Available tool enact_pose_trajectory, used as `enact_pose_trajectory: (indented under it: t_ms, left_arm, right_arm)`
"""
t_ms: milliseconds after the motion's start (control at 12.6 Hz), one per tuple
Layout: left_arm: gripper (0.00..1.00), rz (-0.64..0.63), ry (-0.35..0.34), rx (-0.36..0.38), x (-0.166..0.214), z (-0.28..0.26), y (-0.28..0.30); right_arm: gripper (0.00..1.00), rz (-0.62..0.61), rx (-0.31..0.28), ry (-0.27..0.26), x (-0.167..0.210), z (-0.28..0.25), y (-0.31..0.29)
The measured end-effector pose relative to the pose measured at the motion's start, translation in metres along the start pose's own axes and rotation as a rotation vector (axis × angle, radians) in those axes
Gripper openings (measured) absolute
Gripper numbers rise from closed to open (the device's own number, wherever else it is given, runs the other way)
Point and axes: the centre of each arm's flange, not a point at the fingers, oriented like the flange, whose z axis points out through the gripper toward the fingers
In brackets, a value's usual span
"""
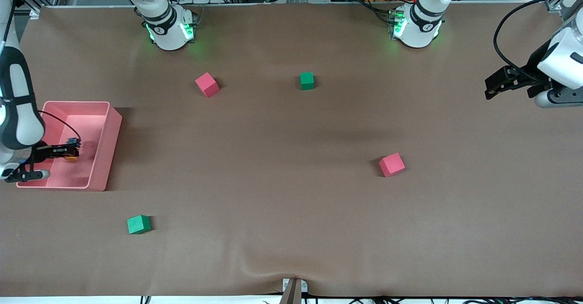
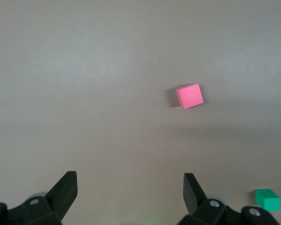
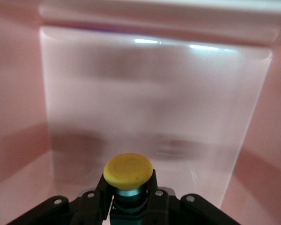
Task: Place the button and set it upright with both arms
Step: 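Lift the button out of the tray with the right gripper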
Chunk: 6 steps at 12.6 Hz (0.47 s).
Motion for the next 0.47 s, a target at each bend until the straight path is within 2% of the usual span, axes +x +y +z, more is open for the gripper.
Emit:
enact_pose_trajectory:
  t_ms: [475]
  left_arm:
    - [1.00,0.002,0.002,-0.001,0.003,0.000,-0.020]
  right_arm:
    - [0.33,0.005,0.011,-0.030,0.011,-0.031,-0.023]
